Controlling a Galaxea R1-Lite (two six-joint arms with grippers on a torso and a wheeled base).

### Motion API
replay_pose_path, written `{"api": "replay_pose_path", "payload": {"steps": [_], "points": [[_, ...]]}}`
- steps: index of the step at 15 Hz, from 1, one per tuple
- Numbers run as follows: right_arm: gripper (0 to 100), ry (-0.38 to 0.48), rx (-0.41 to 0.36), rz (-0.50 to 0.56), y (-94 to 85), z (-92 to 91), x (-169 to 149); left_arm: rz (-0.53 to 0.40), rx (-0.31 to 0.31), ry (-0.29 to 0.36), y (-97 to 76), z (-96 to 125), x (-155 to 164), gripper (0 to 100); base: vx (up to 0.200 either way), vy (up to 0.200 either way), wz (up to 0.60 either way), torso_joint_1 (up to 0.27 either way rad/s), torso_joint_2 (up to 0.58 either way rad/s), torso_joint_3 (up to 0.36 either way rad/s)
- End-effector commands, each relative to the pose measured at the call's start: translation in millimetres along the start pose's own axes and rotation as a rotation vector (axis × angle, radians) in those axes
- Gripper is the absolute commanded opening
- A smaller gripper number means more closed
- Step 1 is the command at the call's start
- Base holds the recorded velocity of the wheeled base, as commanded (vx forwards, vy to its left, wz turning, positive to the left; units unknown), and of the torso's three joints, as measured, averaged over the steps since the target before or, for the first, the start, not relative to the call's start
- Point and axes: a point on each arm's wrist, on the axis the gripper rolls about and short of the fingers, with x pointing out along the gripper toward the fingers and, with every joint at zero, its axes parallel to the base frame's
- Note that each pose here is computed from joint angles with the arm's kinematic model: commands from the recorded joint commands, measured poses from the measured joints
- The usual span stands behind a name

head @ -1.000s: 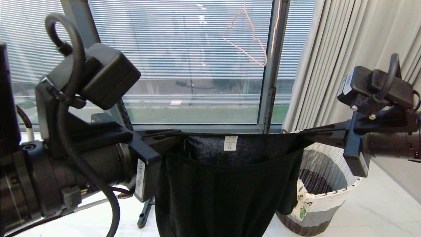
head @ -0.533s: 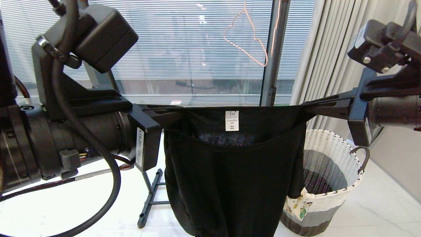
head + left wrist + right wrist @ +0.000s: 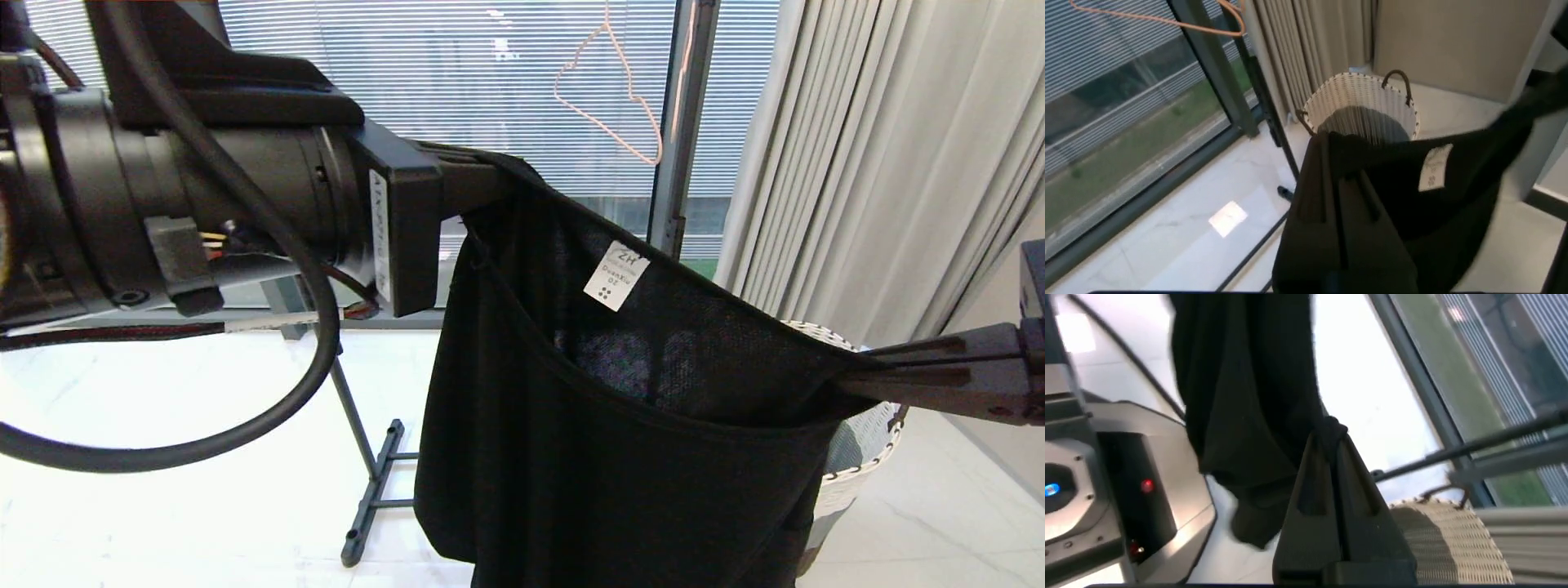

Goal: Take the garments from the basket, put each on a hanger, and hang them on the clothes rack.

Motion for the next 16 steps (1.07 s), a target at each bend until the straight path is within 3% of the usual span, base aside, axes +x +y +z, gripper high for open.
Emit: {"api": "replay_pose_path", "payload": {"steps": [1, 2, 4, 5, 7, 8, 9, 11, 13, 14, 16], "points": [[0, -0.014, -0.011, 0.007, 3.8, 0.7, -4, -0.001, -0.002, 0.024, 0.0, -3, 12, 0, 0.000, 0.000, 0.00, 0.000, 0.00, 0.000], [0, -0.014, -0.002, -0.008, 1.0, 1.7, -3, 0.013, -0.006, 0.031, 1.5, -4, 11, 0, 0.000, 0.000, 0.00, 0.000, 0.00, 0.000], [0, -0.030, 0.063, -0.076, -18.5, 11.5, 8, 0.076, -0.021, 0.103, 2.1, -9, 2, 0, 0.000, 0.000, 0.00, 0.000, 0.00, 0.000], [0, -0.066, 0.103, -0.101, -27.6, 21.5, 16, 0.078, -0.051, 0.131, 0.5, -10, -4, 0, 0.000, 0.000, 0.00, 0.000, 0.00, 0.000], [0, -0.122, 0.147, -0.137, -44.9, 41.3, 34, 0.054, -0.173, 0.139, -7.4, -8, -11, 0, 0.000, 0.000, 0.00, 0.000, 0.00, 0.000], [0, -0.132, 0.148, -0.153, -52.4, 47.7, 39, 0.022, -0.218, 0.142, -16.9, -6, -18, 0, 0.000, 0.000, 0.00, 0.000, 0.00, 0.000], [0, -0.142, 0.148, -0.164, -57.1, 52.3, 41, -0.015, -0.223, 0.167, -30.5, -5, -28, 0, 0.000, 0.000, 0.00, 0.000, 0.00, 0.000], [0, -0.152, 0.147, -0.173, -60.3, 55.7, 42, -0.039, -0.198, 0.214, -45.5, -11, -37, 0, 0.000, 0.000, 0.00, 0.000, 0.00, 0.000], [0, -0.146, 0.149, -0.172, -57.5, 54.6, 32, -0.010, -0.178, 0.229, -45.3, -15, -37, 0, 0.000, 0.000, 0.00, 0.000, 0.00, 0.000], [0, -0.136, 0.150, -0.167, -55.3, 53.0, 27, 0.007, -0.146, 0.235, -42.8, -17, -35, 0, 0.000, 0.000, 0.00, 0.000, 0.00, 0.000], [0, -0.105, 0.154, -0.147, -47.1, 48.2, 6, 0.110, -0.023, 0.229, -18.5, -18, -31, 0, 0.000, 0.000, 0.00, 0.000, 0.00, 0.000]]}}
